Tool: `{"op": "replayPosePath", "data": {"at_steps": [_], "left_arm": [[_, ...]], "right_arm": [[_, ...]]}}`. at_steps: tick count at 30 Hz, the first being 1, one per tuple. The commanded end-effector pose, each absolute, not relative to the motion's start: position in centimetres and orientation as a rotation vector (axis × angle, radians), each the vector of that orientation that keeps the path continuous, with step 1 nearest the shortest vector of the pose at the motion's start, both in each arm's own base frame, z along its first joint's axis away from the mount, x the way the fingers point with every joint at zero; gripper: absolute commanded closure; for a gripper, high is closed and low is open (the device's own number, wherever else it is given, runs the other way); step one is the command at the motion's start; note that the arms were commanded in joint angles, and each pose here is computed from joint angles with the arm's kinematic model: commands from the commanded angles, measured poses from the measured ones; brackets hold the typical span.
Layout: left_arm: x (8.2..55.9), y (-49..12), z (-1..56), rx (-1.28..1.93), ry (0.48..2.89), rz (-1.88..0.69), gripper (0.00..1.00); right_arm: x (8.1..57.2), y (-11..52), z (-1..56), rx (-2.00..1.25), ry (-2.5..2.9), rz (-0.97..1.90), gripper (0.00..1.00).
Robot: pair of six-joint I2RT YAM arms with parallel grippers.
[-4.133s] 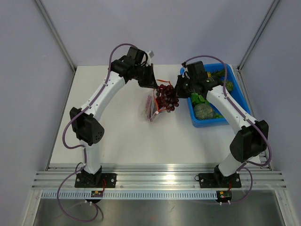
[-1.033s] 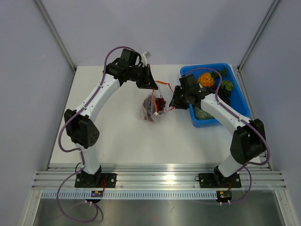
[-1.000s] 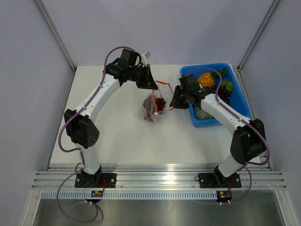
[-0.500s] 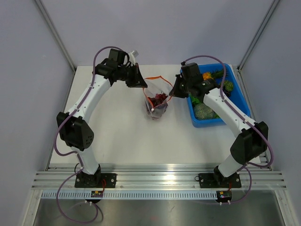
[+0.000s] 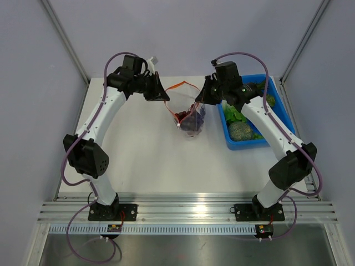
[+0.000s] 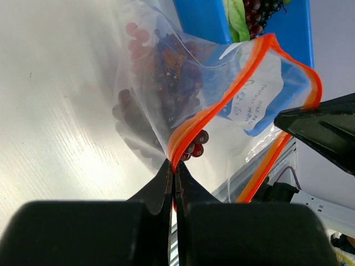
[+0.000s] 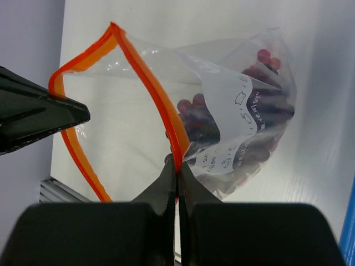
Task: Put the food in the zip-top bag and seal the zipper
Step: Adjust the zipper food storage bag at the center of the board, then pick up the fake fruit from the bin.
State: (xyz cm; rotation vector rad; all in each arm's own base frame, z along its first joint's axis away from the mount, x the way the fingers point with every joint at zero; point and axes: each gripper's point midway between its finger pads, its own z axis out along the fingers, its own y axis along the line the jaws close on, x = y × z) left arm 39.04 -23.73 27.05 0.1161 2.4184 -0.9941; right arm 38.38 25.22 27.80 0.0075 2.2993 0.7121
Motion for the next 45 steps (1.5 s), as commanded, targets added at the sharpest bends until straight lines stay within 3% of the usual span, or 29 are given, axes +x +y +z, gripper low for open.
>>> {"op": "replayPosePath", "data": {"at_steps": [1,5,14,15,16,19,25,31,35,39,45], "left_arm": [[39.2,-24.7,34.1,0.186,2.221,-1.000,1.00],[38.5,-25.9,35.3,0.223,2.195,-0.999,1.00],[37.9,-28.9,30.6,0.226,2.284,-1.049,1.00],[37.8,-29.3,30.4,0.236,2.288,-1.046,1.00],[37.5,-30.1,30.6,0.251,2.286,-1.044,1.00],[37.9,-31.2,30.2,0.241,2.300,-1.046,1.00],[39.1,-31.9,30.3,0.184,2.305,-1.028,1.00],[39.4,-31.8,30.3,0.151,2.293,-1.023,1.00],[39.3,-31.7,30.1,0.147,2.300,-1.021,1.00],[39.1,-31.8,29.9,0.146,2.297,-1.037,1.00],[38.8,-31.4,29.6,0.171,2.309,-1.007,1.00]], "right_arm": [[38.5,27.2,31.9,-0.078,2.195,0.856,1.00],[38.4,27.1,31.3,-0.077,2.201,0.854,1.00],[40.8,22.7,24.3,0.033,2.307,0.609,0.98],[40.9,22.4,24.2,0.037,2.316,0.606,0.74],[40.5,22.2,24.5,0.030,2.315,0.602,0.62],[40.1,21.5,26.7,-0.003,2.275,0.576,0.39],[38.9,18.1,30.8,-0.022,2.205,0.507,0.34],[38.2,9.6,32.7,0.177,2.123,0.358,0.29],[38.3,3.2,28.9,0.396,2.160,0.228,0.23],[39.5,-4.8,26.7,0.676,2.089,0.138,0.25],[41.3,-8.4,22.7,0.816,2.084,0.005,0.26]]}}
